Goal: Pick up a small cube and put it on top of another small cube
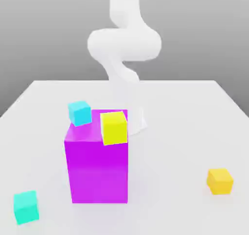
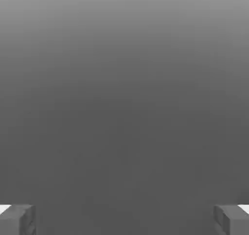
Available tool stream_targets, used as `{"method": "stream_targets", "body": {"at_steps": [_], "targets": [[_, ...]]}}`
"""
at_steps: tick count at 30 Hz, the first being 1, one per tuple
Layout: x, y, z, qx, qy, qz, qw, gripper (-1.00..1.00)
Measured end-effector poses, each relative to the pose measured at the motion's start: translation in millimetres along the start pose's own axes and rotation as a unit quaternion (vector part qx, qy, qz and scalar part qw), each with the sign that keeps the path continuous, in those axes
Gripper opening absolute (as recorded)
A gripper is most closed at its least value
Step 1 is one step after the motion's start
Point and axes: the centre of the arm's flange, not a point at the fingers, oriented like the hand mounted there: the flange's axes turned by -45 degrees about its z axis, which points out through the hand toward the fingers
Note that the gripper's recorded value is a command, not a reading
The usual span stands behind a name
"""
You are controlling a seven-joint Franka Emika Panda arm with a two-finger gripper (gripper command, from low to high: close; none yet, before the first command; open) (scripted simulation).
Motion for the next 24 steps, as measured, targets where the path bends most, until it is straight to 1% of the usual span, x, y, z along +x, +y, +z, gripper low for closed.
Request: {"method": "stream_targets", "body": {"at_steps": [5,10,16,20,23,24], "targets": [[-28.9,-57.1,105.9,0.018,-0.079,0.0,0.997,0.0],[-85.1,-115.3,193.8,0.026,-0.155,-0.006,0.987,0.0],[-183.3,-178.0,274.3,0.024,-0.244,-0.019,0.969,0.0],[-265.9,-217.0,308.2,0.018,-0.301,-0.038,0.953,0.0],[-327.5,-230.1,328.0,0.005,-0.342,-0.043,0.939,0.0],[-340.8,-231.8,335.2,0.003,-0.348,-0.044,0.936,0.0]]}}
